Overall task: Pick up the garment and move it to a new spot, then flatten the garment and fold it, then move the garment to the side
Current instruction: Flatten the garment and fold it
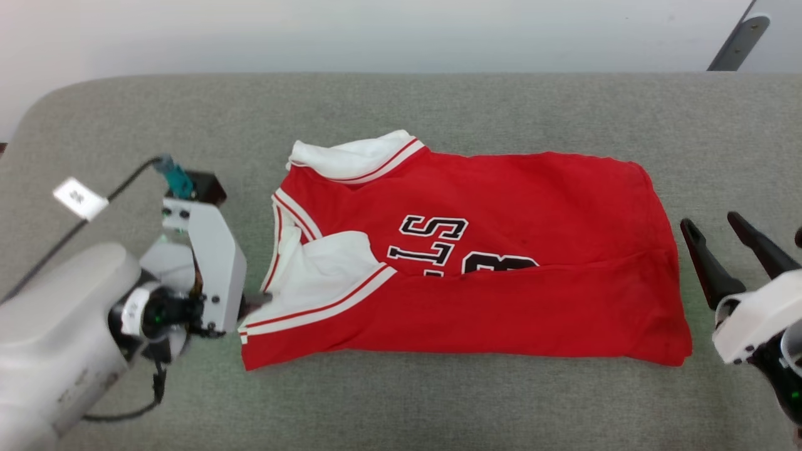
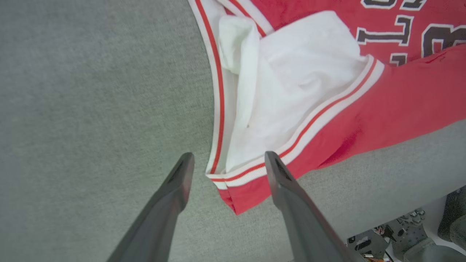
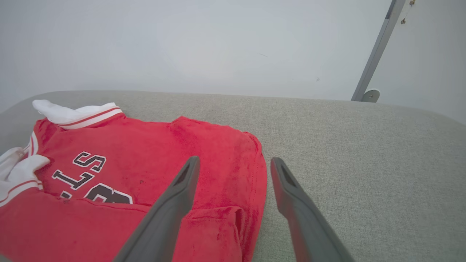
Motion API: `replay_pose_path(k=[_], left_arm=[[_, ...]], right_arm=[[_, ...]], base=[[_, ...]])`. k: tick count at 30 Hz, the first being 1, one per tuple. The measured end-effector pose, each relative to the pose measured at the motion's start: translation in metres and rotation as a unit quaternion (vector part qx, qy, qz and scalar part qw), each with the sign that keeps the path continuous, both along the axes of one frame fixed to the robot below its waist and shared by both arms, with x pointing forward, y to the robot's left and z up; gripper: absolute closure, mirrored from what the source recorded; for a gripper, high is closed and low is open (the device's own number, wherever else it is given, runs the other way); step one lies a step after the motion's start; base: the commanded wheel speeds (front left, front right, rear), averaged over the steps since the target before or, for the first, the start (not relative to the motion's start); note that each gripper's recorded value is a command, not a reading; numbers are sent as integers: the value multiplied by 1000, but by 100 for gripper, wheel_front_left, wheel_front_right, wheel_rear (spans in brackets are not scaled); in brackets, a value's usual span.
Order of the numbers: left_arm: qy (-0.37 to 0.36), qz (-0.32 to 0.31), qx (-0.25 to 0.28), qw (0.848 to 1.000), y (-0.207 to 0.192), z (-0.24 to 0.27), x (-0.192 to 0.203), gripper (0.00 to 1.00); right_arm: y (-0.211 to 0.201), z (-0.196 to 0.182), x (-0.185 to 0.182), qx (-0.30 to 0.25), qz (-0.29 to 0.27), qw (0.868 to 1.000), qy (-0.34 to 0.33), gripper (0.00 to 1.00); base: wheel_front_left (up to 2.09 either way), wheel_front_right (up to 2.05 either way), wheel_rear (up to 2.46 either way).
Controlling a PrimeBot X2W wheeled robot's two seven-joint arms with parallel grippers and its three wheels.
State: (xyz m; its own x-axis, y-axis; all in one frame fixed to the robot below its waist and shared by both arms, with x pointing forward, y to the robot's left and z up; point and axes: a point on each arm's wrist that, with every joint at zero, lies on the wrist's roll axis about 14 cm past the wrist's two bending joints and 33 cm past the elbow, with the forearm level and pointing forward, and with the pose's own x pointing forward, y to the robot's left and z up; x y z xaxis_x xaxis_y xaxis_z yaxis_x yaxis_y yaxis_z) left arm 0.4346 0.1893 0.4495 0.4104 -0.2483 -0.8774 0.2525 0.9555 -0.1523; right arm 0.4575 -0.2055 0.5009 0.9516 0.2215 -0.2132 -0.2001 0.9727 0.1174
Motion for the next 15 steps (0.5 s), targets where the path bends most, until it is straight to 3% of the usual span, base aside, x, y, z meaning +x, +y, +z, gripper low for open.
replay_pose_path(k=[10,15], left_arm=[[94,21,-10,995,-11,-26,-35,0],[101,29,-3,994,-9,-38,-39,0]], right_arm=[[-16,-1,-24,13,-48,999,7,0],[-20,0,-32,19,-58,998,11,0]], base=[[0,0,0],[0,0,0]])
